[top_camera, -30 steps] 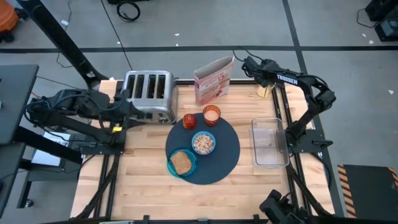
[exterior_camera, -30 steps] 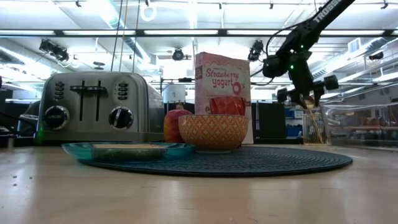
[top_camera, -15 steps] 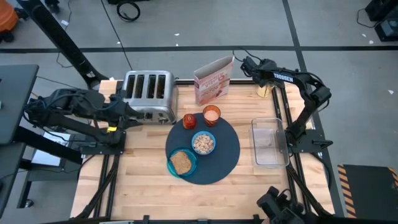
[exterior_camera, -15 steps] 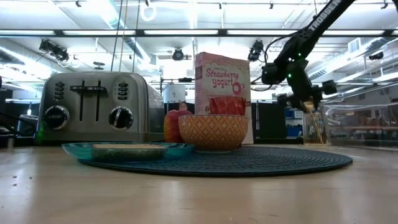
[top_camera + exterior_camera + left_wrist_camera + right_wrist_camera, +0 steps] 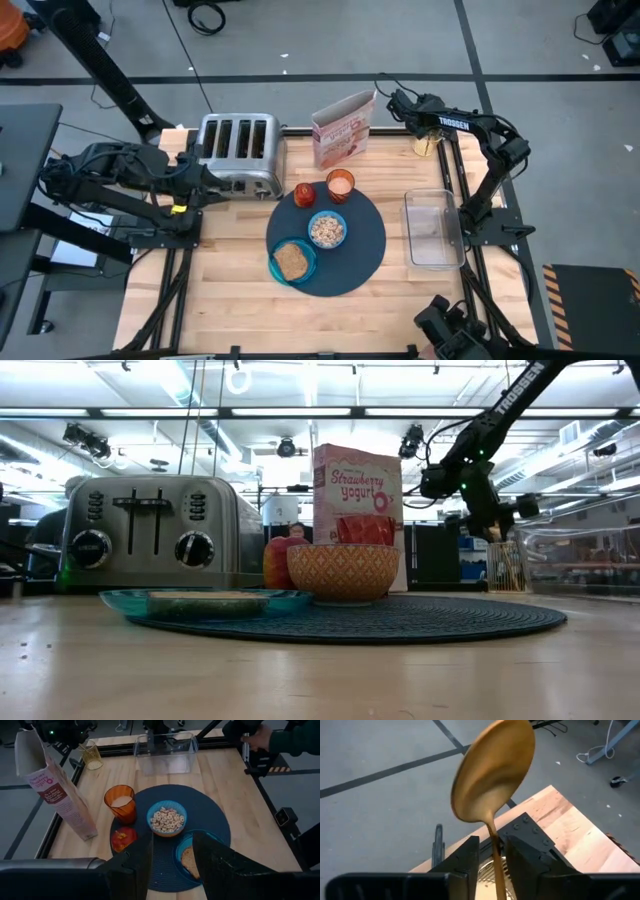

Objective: Arrange a breakfast setting
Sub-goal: Put the gold spoon on the blue table mat to the right of the blue bowl

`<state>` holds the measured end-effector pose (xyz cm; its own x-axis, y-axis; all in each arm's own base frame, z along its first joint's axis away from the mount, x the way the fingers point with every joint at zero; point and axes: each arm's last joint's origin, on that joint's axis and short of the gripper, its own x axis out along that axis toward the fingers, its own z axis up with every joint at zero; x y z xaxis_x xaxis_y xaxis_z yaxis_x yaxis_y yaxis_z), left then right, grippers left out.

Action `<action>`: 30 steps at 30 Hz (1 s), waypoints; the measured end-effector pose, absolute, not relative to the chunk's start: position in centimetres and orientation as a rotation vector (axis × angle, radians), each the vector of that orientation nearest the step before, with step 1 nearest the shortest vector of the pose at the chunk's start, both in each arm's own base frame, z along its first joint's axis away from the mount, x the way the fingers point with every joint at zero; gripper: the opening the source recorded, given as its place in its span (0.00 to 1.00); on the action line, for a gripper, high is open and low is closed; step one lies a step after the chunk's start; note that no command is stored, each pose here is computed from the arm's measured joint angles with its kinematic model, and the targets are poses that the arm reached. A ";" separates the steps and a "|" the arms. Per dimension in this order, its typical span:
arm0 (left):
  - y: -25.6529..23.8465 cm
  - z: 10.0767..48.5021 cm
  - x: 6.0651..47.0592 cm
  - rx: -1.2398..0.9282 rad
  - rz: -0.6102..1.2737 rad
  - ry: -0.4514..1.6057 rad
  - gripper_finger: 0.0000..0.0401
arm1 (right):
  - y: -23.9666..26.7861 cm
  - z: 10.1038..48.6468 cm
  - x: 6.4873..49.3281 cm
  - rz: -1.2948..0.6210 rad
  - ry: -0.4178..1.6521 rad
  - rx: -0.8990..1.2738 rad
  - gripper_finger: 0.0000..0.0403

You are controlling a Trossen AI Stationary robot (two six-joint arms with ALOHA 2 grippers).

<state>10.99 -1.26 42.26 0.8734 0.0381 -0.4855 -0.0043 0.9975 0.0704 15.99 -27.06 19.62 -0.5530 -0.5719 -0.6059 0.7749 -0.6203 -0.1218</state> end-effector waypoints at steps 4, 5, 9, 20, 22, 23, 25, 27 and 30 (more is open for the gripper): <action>-1.3 42.3 11.0 0.072 0.021 0.508 0.36 | -27.1 19.6 16.0 -2.185 0.488 0.672 0.20; -1.3 42.3 11.0 0.072 0.021 0.508 0.36 | -27.1 19.6 16.0 -2.186 0.488 0.671 0.18; -1.3 42.3 11.0 0.068 0.022 0.508 0.36 | -27.0 19.6 16.0 -2.185 0.493 0.668 0.10; -1.3 42.3 11.0 0.082 0.019 0.508 0.36 | -27.0 19.6 16.1 -2.175 0.514 0.656 0.06; -1.3 42.3 11.0 0.094 0.016 0.507 0.36 | -26.7 19.6 16.3 -2.171 0.531 0.640 0.05; -1.3 42.3 11.0 0.098 0.015 0.507 0.36 | -26.6 19.7 16.4 -2.170 0.536 0.630 0.05; -1.3 42.3 11.0 0.098 0.015 0.506 0.36 | -26.2 19.9 16.6 -2.167 0.539 0.611 0.04; -1.3 42.3 11.0 0.098 0.015 0.506 0.36 | -25.9 20.3 16.9 -2.158 0.527 0.602 0.04; -1.3 42.3 11.0 0.093 0.016 0.506 0.36 | -25.2 21.1 17.1 -2.149 0.504 0.577 0.04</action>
